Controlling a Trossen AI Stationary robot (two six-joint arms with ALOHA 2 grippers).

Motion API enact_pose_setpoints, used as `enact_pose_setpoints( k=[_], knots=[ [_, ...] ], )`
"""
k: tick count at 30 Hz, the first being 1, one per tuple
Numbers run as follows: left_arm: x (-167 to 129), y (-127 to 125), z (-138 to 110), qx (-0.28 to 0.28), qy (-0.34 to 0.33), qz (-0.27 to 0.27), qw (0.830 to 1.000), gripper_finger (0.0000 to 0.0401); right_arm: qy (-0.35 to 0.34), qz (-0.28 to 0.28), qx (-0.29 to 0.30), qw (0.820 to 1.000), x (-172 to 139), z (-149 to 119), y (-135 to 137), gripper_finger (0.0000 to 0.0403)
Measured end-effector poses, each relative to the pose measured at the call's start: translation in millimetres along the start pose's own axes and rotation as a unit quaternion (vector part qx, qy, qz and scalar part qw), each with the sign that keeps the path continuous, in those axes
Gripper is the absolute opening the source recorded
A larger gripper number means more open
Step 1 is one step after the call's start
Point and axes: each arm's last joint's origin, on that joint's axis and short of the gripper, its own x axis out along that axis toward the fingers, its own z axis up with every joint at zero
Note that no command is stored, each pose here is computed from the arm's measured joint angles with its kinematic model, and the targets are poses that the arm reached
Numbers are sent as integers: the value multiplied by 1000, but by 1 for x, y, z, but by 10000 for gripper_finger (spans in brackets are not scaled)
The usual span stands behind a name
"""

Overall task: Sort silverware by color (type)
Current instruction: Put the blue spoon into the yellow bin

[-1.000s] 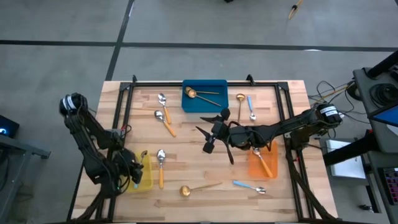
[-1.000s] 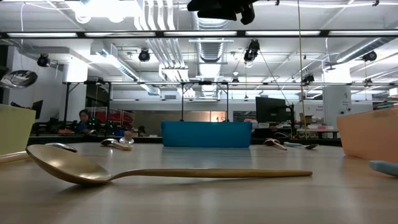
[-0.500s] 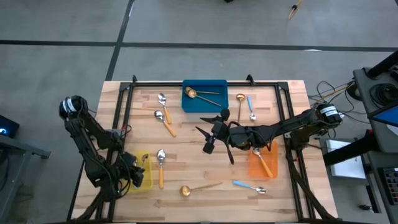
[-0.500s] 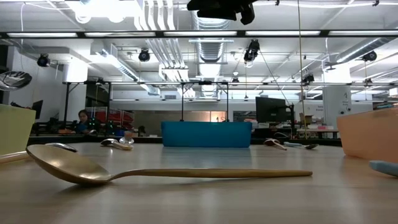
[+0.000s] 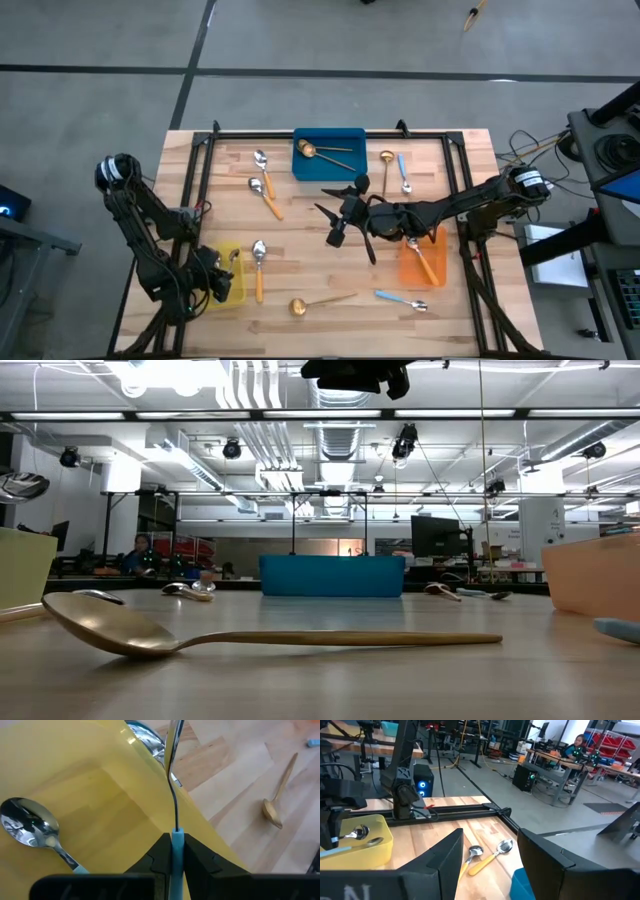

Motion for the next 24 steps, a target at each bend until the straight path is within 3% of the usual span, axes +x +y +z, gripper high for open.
enact_pose_setpoints(
  k=[8, 18, 24],
  knots=[
    [0, -2, 0, 9, -8, -10, 1000, 31, 5, 0, -2, 1000, 0, -1, 0, 180],
    [0, -4, -2, 12, -3, -18, 1000, 108, 8, 1, 8, 1000, 0, -2, 0, 180],
    [-1, -5, -3, 21, 2, -25, 999, 133, 17, 10, 13, 1000, -3, -4, 4, 178]
  ],
)
